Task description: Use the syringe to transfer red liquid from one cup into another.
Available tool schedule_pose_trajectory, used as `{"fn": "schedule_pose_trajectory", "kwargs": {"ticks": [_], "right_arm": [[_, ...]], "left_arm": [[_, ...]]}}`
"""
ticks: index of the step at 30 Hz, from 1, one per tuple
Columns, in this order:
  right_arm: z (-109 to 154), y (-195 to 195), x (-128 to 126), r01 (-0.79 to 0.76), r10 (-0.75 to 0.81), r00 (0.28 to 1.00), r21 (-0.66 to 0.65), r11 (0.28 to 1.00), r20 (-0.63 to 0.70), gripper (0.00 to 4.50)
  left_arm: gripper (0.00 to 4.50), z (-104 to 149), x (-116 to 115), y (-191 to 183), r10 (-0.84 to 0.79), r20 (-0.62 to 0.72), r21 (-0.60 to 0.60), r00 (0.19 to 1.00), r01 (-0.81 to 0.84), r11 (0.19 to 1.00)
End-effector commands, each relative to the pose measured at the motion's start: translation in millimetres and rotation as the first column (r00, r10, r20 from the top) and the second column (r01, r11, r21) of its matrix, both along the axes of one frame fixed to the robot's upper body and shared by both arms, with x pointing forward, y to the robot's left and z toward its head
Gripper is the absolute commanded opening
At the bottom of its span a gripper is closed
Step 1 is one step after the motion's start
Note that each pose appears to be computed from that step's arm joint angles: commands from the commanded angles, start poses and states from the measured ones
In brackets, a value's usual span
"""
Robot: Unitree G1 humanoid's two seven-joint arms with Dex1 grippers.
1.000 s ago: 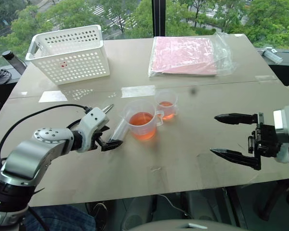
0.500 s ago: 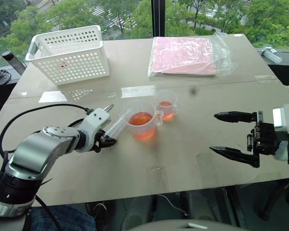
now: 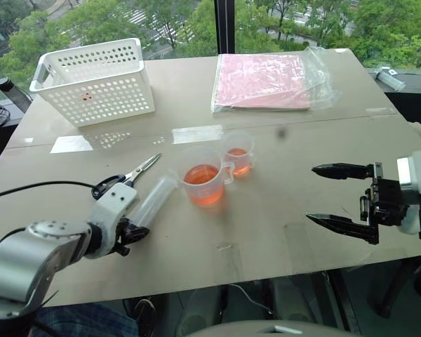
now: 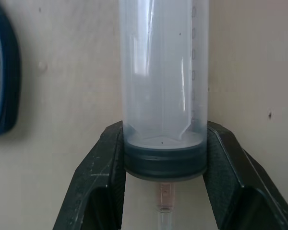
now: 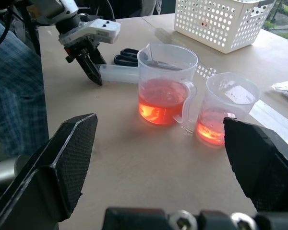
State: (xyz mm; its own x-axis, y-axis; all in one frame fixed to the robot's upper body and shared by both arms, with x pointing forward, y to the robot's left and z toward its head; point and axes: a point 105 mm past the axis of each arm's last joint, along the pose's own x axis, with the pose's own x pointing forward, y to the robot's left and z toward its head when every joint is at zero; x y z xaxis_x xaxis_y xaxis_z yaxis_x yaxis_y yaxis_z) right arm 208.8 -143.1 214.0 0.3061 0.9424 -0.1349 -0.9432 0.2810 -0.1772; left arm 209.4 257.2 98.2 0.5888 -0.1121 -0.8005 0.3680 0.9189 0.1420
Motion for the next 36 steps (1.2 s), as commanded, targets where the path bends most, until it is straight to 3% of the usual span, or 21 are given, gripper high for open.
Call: {"fn": "schedule_pose_trajectory", "kwargs": {"ticks": [1, 4, 10, 12, 16, 20, 25, 30, 36], "right_arm": [[6.2, 0.9, -0.8, -0.042, 0.042, 0.999, -0.008, 0.999, 0.027, 4.5], [7.2, 1.7, -0.7, -0.071, 0.071, 0.997, -0.013, 0.997, 0.015, 4.5], [19.5, 10.7, -11.5, -0.175, 0.173, 0.984, 0.037, 0.984, 0.048, 4.5], [18.3, 12.0, -19.0, -0.218, 0.217, 0.976, 0.025, 0.976, 0.03, 4.5], [15.7, 9.8, -18.6, -0.2, 0.2, 0.98, 0.008, 0.98, 0.008, 4.5], [13.5, 8.1, -17.9, -0.185, 0.185, 0.983, 0.004, 0.983, 0.001, 4.5], [10.7, 9.7, -18.7, -0.184, 0.184, 0.983, 0.005, 0.983, -0.003, 4.5], [8.4, 8.8, -19.3, -0.171, 0.171, 0.985, 0.002, 0.985, -0.005, 4.5], [6.7, 12.0, -21.2, -0.176, 0.176, 0.984, 0.011, 0.984, -0.007, 4.5]], "left_arm": [[1.59, 3.2, -12.4, 25.5, 0.155, 0.074, 0.075, 0.985, -0.161, 0.984], [1.59, 5.8, -10.1, 29.5, 0.27, 0.172, 0.006, 0.947, -0.275, 0.961], [1.59, -7.0, -17.9, 24.2, 0.345, 0.131, -0.065, 0.929, -0.339, 0.939], [2.63, -10.6, -19.5, 22.7, 0.349, 0.122, -0.062, 0.929, -0.343, 0.937], [4.18, -2.5, -9.6, 13.6, 0.304, 0.177, -0.119, 0.936, -0.286, 0.951], [4.18, 13.7, -3.9, 6.2, 0.203, 0.23, -0.192, 0.952, -0.16, 0.968], [4.18, 14.2, 9.3, 20.6, 0.208, 0.21, -0.141, 0.955, -0.18, 0.973], [4.18, 15.7, 33.2, 29.0, 0.221, 0.151, -0.066, 0.963, -0.214, 0.975], [4.18, 37.0, 70.3, 6.5, 0.154, 0.132, -0.059, 0.979, -0.147, 0.987]]}}
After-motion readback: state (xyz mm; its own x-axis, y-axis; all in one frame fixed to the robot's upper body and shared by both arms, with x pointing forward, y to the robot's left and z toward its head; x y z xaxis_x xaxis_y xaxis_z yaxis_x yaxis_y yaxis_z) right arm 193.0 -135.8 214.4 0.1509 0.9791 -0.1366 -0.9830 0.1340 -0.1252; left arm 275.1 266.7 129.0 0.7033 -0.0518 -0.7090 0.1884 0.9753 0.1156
